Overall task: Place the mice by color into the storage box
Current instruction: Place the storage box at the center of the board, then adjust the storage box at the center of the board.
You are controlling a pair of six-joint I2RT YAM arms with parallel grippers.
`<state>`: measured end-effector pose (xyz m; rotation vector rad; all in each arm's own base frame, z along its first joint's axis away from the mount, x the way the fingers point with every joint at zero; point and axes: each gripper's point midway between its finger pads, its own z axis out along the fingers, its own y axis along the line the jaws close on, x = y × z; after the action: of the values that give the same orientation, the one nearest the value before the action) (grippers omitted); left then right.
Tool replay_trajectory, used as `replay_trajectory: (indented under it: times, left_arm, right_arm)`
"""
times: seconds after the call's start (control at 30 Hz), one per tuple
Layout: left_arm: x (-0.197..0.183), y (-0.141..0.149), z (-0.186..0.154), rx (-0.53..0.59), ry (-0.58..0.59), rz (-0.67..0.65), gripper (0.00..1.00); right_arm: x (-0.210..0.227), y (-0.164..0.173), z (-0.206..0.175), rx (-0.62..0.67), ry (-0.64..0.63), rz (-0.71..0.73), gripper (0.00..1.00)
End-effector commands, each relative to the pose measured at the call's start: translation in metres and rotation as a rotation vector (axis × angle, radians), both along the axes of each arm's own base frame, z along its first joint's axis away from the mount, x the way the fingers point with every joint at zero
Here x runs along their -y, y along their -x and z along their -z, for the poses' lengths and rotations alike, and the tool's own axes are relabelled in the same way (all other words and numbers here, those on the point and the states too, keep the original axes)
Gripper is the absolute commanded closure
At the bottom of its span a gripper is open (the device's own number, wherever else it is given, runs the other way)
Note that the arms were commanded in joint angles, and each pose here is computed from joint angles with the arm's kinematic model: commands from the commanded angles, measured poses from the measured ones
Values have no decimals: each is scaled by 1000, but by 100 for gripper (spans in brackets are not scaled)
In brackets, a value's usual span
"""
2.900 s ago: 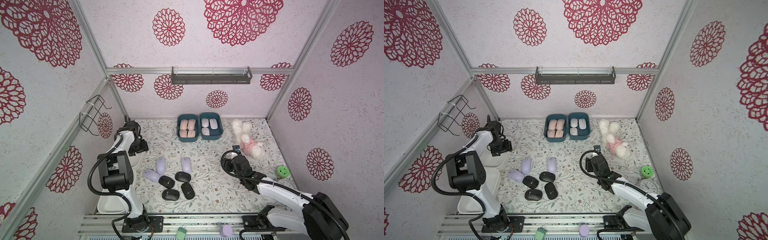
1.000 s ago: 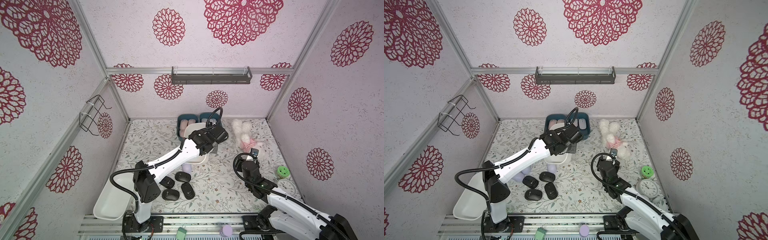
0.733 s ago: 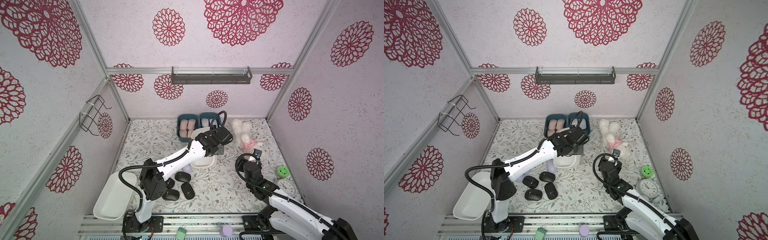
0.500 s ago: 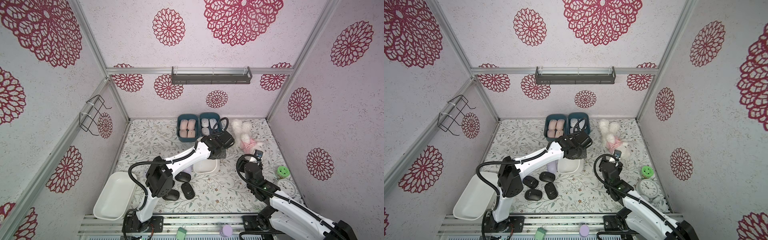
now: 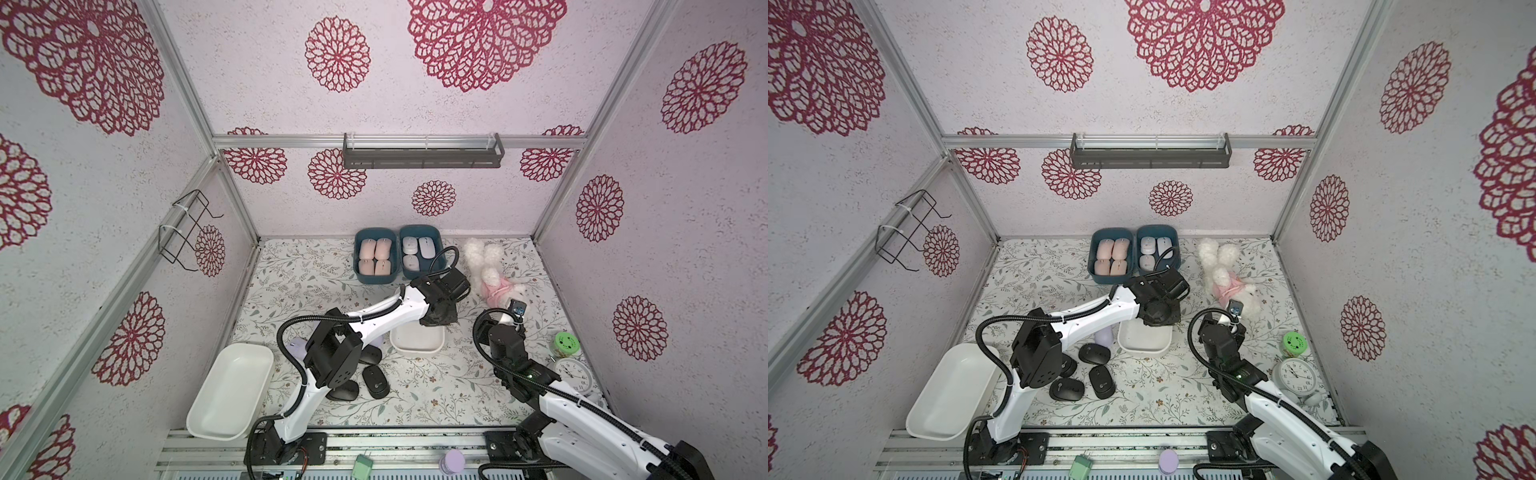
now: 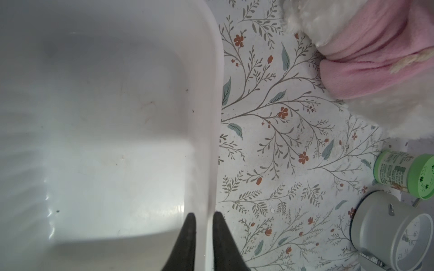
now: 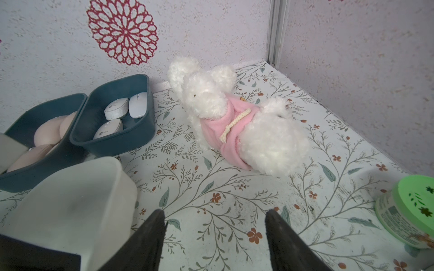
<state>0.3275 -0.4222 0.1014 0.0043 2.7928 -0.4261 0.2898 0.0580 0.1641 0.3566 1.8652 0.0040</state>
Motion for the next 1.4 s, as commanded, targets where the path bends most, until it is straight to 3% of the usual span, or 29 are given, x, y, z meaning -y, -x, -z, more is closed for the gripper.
replay_trajectory:
  times: [0.0,0.13,0.23,0.53,0.63,0.73,1.0,1.07,1.2,1.27,1.37]
  left_arm:
    - [8,-10,-15,5,70,-17,69]
    - [10,-12,-24,11,97,9,52]
    - [7,-15,-38,46,96,25,45]
    - [-34,-28,-121,301,31,68,22]
    - [-52,-29,-159,415,8,85,13]
    - [-70,-32,-189,525,-24,95,0]
    - [-128,-37,-257,817,-127,18,3]
    - [-150,-37,-270,887,-168,-61,3]
    - [-193,-39,-279,986,-219,-203,3]
    - [-213,-41,-272,976,-196,-232,3]
    - [-244,-48,-255,890,-120,-306,3]
  right_arm:
    - [3,-2,-6,25,-25,25,30]
    - [2,-3,-6,20,-24,18,30]
    - [2,-3,-5,20,-25,17,29]
    - [-6,-7,-3,18,-23,-22,24]
    - [-11,-10,1,7,-17,-41,19]
    - [-10,-13,4,-1,-11,-23,1]
    - [-10,-19,8,-8,-16,10,1]
    - [-16,-21,11,-29,-14,-15,5]
    - [-32,-28,8,-87,31,-102,33]
    - [-37,-31,6,-110,51,-125,43]
    - [-45,-33,5,-153,26,-145,44]
